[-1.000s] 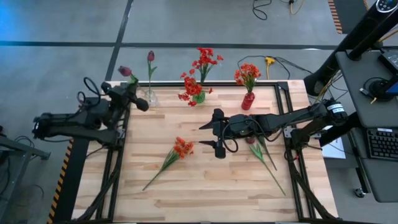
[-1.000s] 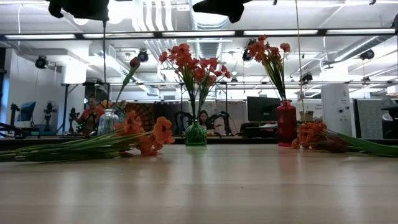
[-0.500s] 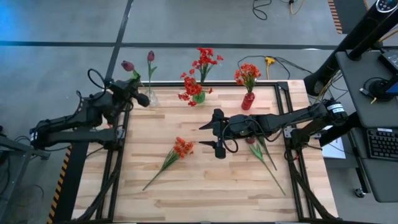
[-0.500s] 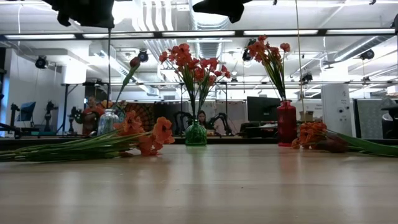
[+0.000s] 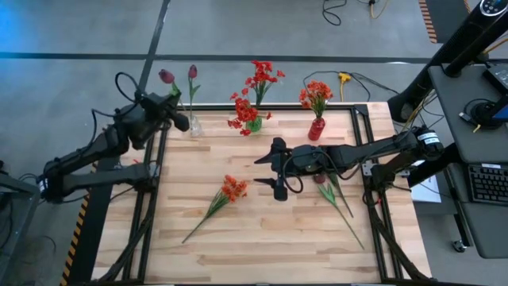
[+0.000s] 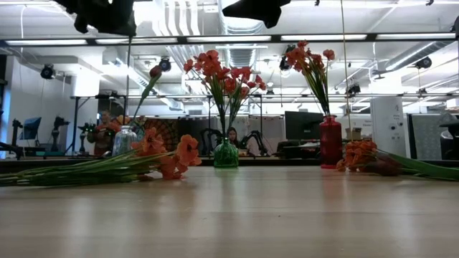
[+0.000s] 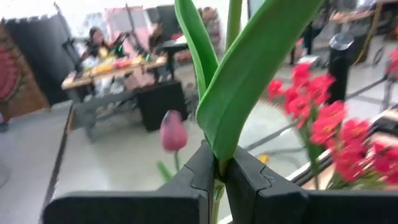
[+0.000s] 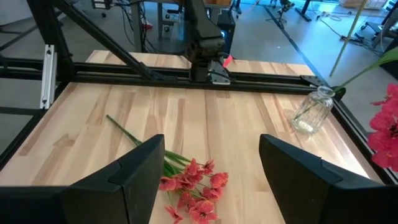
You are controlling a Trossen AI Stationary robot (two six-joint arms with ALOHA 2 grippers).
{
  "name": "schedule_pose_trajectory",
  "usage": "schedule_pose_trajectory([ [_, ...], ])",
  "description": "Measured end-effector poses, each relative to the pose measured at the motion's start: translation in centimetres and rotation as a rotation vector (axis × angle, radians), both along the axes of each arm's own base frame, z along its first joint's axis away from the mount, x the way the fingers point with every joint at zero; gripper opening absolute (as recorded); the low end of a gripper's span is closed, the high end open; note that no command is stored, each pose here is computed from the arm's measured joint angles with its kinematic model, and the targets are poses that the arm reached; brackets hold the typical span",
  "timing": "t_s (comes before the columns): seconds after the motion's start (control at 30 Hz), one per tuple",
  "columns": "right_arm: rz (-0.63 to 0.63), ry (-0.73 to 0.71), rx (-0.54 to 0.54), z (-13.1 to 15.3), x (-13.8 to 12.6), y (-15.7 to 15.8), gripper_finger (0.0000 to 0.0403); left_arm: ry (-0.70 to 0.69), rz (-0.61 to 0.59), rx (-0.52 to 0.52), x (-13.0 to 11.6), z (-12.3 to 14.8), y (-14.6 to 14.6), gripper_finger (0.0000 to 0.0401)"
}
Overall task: Sort flowers into vase by color
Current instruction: Put the left purple tulip into the transparent vase
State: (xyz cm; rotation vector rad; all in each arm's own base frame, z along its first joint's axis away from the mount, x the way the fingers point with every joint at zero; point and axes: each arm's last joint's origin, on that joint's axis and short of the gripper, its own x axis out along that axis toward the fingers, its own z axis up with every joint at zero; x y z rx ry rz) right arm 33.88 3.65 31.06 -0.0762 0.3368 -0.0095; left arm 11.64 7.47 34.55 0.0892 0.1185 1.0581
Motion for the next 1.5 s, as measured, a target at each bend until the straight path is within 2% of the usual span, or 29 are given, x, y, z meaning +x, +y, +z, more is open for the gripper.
schedule_pose_trajectory([
  [0.07,0.0,0.0,0.001,0.0,0.0,0.0,0.0253,0.015,0.018,-0.023,-0.2,-0.1,0.4,0.0009],
  [0.2,-0.002,0.004,0.007,-0.1,0.0,0.0,0.0256,-0.008,-0.017,-0.052,-0.4,-0.2,1.3,0.0009],
  [0.37,-0.002,0.005,0.007,-0.1,0.0,0.0,0.0258,0.013,0.028,-0.08,-0.5,-0.6,2.2,0.0009],
  [0.5,-0.002,0.005,0.007,-0.2,0.0,0.0,0.0258,0.033,0.019,-0.101,-0.2,-1.0,2.7,0.0009],
  [1.5,-0.001,0.017,0.006,-0.6,-0.1,0.0,0.026,0.033,0.052,-0.119,0.7,-2.1,4.0,0.0009],
])
